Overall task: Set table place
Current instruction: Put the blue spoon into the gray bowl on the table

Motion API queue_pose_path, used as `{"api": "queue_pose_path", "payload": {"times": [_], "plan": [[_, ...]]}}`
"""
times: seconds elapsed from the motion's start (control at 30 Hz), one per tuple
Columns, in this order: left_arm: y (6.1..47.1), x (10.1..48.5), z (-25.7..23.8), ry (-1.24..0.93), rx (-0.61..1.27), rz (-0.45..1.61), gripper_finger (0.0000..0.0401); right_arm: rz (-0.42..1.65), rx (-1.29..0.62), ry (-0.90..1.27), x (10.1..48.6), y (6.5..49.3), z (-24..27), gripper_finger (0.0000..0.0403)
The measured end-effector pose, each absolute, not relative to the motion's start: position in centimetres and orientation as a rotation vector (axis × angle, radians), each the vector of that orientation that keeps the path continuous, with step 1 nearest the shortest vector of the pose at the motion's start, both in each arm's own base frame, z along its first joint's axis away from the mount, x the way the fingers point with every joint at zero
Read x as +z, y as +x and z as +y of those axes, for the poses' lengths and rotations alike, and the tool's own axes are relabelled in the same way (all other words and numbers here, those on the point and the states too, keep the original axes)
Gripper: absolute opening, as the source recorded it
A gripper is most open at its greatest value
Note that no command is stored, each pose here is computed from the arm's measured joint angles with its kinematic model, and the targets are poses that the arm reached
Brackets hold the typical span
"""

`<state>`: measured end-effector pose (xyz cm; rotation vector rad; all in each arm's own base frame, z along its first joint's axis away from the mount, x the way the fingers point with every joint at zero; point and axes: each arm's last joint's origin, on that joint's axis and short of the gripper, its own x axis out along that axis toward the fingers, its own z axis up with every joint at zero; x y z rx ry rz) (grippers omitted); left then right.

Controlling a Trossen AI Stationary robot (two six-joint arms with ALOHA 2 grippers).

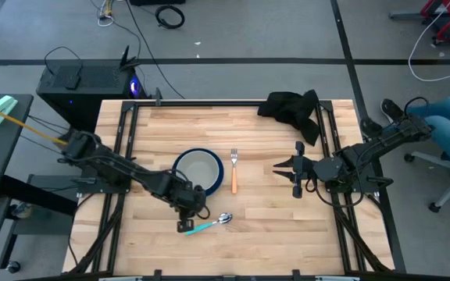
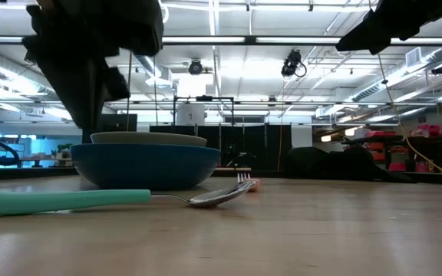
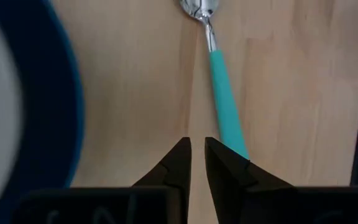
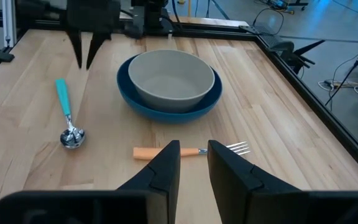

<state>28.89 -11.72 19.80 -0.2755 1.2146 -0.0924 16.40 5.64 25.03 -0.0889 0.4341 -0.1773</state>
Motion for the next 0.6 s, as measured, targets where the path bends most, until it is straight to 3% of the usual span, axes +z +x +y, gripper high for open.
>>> {"api": "queue_pose_path", "payload": {"times": [0.3,0.6], "plan": [[29.9,18.0,-12.2,-0.369,-0.032,1.235,0.0047,0.434,-0.177,-0.089,25.0,16.4,5.6,0.0089],[30.4,18.3,-12.6,-0.317,-0.102,1.157,0.0073,0.435,-0.177,-0.09,25.0,16.4,5.6,0.0089]]}}
